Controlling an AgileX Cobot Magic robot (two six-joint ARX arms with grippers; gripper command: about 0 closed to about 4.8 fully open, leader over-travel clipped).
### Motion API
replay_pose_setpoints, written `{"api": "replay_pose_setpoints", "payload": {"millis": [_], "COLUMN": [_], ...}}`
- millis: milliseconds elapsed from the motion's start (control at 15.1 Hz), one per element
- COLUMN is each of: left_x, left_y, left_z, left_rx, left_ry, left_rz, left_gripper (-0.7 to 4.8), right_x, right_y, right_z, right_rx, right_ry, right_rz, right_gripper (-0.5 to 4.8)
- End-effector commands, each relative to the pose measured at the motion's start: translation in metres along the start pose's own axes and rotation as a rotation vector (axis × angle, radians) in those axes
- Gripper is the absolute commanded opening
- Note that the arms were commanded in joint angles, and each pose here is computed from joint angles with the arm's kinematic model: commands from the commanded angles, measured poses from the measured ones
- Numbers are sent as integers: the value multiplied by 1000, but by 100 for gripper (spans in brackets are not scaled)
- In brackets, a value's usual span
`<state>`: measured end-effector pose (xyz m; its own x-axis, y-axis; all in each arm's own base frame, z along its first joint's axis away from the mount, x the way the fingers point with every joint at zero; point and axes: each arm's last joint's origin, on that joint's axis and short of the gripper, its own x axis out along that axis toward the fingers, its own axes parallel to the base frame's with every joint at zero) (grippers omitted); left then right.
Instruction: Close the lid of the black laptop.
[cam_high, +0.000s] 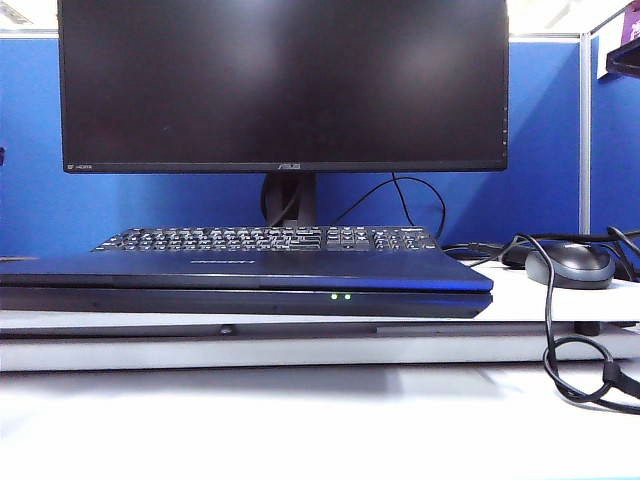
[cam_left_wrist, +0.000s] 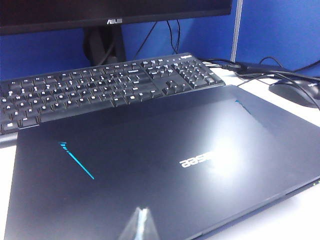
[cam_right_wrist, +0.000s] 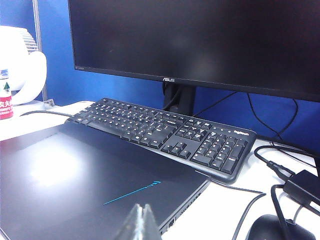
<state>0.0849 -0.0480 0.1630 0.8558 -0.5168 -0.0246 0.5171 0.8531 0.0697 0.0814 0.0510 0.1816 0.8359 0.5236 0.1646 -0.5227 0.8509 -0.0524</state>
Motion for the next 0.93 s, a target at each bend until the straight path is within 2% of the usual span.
{"api": "replay_pose_setpoints", "payload": {"millis": [66,464,597,663,729,796,862,928], "left_x": [0,0,-1,-1,-3,-5,-8,-11], "left_y": [0,0,7,13,21,29,35,41], "left_z": [1,1,0,-1,-2,-4,-4,-5], "left_rx": [1,1,-1,-2,-33,-111,-147,-151], "left_ry": [-8,-8,-4,4,15,19,19,24], "left_rz": [0,4,48,116,204,282,353,419], "left_gripper": [-3,-3,-3,-3,-3,-3,-3,-3], "right_x": [0,0,0,0,0,0,0,0], "right_y": [0,0,0,0,0,0,0,0], "right_z": [0,-4,-6,-7,-7,-7,-7,-7], "right_rx": [-3,-3,-3,-3,-3,-3,-3,-3], "right_ry": [-3,40,60,63,63,63,63,63], "right_rz": [-2,1,2,2,2,2,2,2], "right_gripper": [-1,-1,-1,-1,-1,-1,-1,-1]}}
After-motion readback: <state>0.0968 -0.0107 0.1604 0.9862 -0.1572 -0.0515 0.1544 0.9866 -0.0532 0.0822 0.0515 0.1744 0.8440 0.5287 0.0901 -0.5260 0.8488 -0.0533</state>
